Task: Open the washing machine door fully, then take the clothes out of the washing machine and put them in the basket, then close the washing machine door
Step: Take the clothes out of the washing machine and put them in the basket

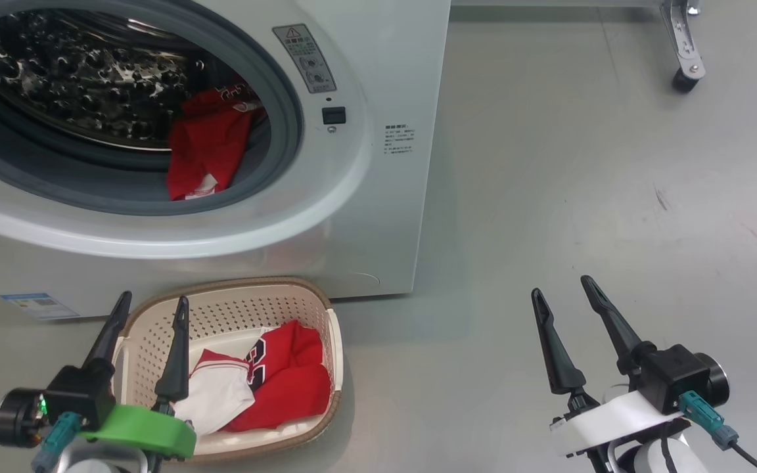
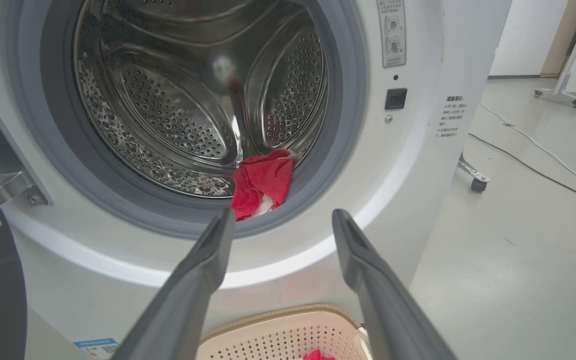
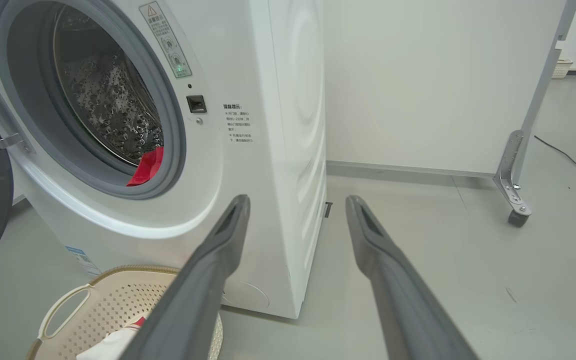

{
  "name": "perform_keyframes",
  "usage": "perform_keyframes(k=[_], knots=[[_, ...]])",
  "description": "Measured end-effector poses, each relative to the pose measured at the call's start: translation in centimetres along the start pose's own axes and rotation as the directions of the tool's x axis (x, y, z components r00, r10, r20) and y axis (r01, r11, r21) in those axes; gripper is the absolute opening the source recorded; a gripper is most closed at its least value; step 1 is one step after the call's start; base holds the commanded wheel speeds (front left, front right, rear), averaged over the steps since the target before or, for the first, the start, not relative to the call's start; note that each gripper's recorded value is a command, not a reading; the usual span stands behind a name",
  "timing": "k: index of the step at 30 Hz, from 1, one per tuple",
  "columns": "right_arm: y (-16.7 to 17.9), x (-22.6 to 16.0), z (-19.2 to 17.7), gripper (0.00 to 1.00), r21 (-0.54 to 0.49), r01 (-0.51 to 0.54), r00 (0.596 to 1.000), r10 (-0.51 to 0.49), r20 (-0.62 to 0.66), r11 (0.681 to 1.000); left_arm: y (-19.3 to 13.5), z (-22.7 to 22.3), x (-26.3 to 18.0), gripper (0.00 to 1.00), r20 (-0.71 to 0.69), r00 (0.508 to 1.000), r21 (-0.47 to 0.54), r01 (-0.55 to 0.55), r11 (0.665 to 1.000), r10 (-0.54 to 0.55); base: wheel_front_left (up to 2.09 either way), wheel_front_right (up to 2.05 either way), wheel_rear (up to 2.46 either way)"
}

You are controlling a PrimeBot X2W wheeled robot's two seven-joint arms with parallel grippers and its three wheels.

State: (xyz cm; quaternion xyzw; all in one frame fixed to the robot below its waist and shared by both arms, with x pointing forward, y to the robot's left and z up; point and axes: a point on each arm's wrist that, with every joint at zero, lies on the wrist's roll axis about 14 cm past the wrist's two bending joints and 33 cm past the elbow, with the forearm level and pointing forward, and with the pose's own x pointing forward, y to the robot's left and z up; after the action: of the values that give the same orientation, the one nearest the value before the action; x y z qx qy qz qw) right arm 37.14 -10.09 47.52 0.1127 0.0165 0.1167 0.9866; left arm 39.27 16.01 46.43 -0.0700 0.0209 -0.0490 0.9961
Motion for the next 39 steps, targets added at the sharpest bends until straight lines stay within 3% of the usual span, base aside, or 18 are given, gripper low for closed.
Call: perform_keyframes(k=[17, 24, 39], knots=[[-1.2, 2.5, -1.6, 1.0, -0.005, 0.016, 0.999, -0.016, -0.035, 1.0, 1.1, -2.7, 10.9, 1.0, -0.108, 0.994, -0.034, 0.007, 0.999, -0.011, 0.0, 0.0, 0.0], [-2.5, 4.3, -1.5, 1.0, -0.022, 0.048, 0.999, -0.048, -0.02, 0.999, -0.9, -5.3, 15.6, 1.0, -0.2, 0.978, -0.082, 0.05, 0.995, -0.065, 0.0, 0.0, 0.0], [-2.5, 6.0, -4.1, 1.0, 0.005, 0.047, 0.996, -0.046, -0.072, 0.999, 1.0, -9.0, 20.4, 1.0, -0.327, 0.945, -0.059, -0.005, 0.998, -0.015, 0.0, 0.0, 0.0]])
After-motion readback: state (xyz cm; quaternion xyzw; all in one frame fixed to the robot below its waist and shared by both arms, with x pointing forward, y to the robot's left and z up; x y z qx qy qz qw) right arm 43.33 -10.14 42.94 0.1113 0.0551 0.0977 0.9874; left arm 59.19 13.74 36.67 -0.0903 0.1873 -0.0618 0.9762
